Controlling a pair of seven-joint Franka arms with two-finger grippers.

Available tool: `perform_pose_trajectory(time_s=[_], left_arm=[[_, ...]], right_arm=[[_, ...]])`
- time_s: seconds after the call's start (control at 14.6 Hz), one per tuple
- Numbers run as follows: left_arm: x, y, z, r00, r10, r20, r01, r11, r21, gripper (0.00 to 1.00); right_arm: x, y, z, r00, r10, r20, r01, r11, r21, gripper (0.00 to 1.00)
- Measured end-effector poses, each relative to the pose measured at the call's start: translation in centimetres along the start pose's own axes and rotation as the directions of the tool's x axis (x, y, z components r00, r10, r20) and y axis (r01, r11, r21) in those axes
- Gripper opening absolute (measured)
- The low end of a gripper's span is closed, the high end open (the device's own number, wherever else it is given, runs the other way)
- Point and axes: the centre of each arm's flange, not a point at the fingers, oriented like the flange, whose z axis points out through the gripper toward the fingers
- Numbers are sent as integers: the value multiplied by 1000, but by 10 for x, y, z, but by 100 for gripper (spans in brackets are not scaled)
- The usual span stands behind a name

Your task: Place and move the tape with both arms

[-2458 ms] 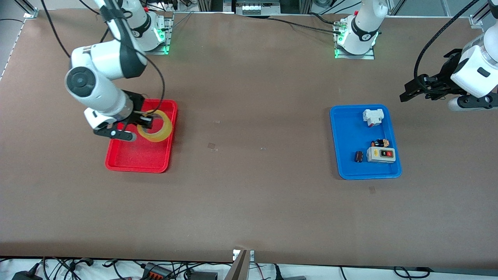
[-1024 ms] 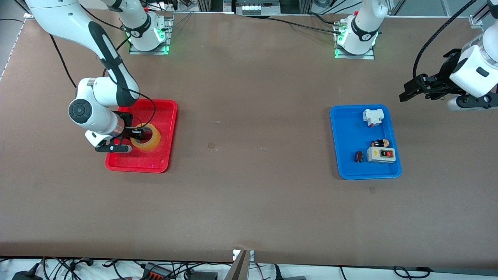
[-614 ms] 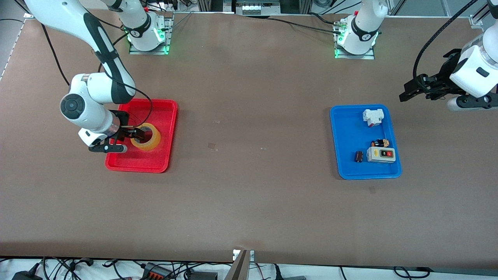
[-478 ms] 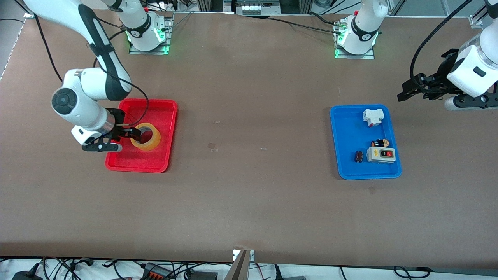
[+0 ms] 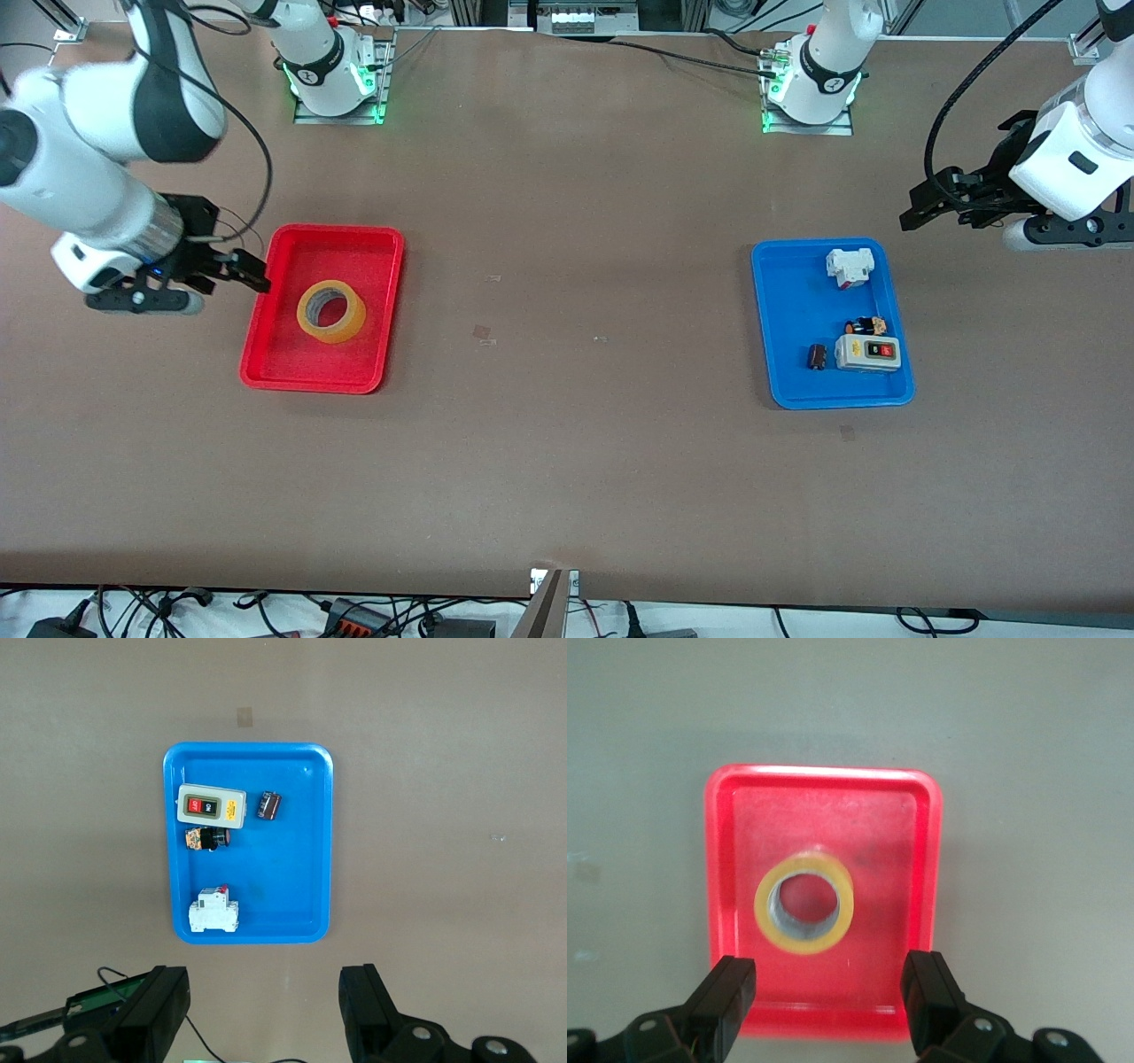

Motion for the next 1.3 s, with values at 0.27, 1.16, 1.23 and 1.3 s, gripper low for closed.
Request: perform_pose_trajectory(time_s=[0.27, 1.16, 1.23, 1.3], left_arm=[[0, 0, 0, 1000, 0, 0, 0, 1000, 0, 100], [1, -15, -5, 1000, -27, -15, 27, 1000, 0, 100], [1, -14, -5, 1000, -25, -16, 25, 1000, 2, 100], [1, -14, -5, 1000, -24, -16, 24, 1000, 3, 100]], right_arm=[[-4, 8, -85, 999, 41, 26, -41, 999, -2, 99], [-68, 24, -222, 995, 101, 5, -101, 995, 8, 100], [-71, 23, -223, 995, 99, 11, -99, 995, 7, 100], [-72, 22, -223, 995, 98, 17, -98, 995, 6, 100]])
